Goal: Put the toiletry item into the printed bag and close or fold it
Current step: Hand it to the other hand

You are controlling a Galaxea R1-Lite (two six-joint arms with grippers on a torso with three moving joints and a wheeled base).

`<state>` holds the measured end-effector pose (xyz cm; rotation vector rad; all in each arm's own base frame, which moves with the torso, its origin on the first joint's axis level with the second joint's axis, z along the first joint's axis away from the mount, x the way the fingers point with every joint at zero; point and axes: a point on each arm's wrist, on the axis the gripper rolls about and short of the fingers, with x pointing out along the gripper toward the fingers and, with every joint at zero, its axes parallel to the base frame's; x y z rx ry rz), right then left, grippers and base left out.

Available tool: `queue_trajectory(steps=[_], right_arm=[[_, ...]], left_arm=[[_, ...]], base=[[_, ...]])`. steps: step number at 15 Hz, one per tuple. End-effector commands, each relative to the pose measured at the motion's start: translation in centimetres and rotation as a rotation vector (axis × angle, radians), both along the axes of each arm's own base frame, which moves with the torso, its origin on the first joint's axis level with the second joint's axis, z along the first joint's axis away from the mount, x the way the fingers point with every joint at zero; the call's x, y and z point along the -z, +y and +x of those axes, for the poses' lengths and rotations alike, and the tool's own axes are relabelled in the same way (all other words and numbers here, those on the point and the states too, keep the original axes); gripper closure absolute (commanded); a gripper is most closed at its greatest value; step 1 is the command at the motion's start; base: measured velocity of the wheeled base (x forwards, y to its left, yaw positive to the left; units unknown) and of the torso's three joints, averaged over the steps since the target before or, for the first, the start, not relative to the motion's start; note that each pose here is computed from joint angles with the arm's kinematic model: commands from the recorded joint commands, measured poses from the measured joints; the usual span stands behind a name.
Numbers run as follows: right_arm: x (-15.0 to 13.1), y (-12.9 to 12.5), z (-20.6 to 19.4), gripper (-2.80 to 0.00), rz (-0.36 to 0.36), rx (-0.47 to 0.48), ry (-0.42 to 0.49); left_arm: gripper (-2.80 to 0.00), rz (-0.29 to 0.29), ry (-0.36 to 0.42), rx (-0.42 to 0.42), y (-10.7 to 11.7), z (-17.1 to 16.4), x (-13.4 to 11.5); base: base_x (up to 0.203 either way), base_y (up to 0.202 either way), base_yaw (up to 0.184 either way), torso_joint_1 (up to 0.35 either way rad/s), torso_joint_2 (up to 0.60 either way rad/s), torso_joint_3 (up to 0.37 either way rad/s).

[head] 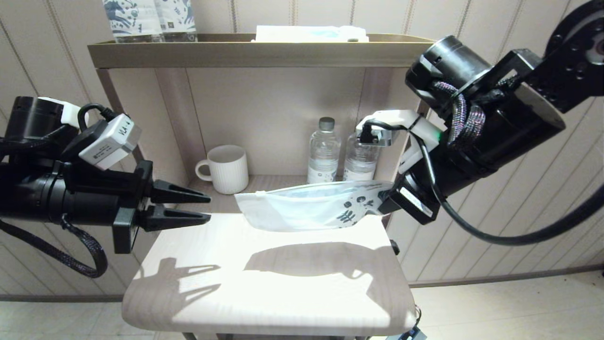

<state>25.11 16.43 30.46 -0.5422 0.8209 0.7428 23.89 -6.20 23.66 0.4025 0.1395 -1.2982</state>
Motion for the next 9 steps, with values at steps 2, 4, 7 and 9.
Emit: queue_trajectory(steps=[2, 4, 7, 9], right_arm=[[0.0, 0.3, -0.4, 0.00, -0.007, -0.022, 0.004], [0.2, 1.0, -0.6, 0.00, -0.014, -0.047, 0.011], [0.3, 1.2, -0.7, 0.00, -0.016, -0.059, 0.009], [0.2, 1.5, -0.9, 0.00, -0.013, -0.069, 0.005]], left_arm=[[-2.80, 0.013, -0.019, 0.022, -0.7, -0.6, -0.2], [-2.80, 0.074, -0.065, 0.022, -2.2, -0.5, -0.3], [-2.80, 0.190, -0.087, 0.034, -5.0, -0.9, -0.2], [-2.80, 0.209, -0.071, 0.055, -5.6, -1.2, -0.9]], base=[[0.000, 0.000, 0.000, 0.000, 0.00, 0.000], [0.000, 0.000, 0.000, 0.000, 0.00, 0.000], [0.000, 0.000, 0.000, 0.000, 0.00, 0.000], [0.000, 0.000, 0.000, 0.000, 0.00, 0.000]])
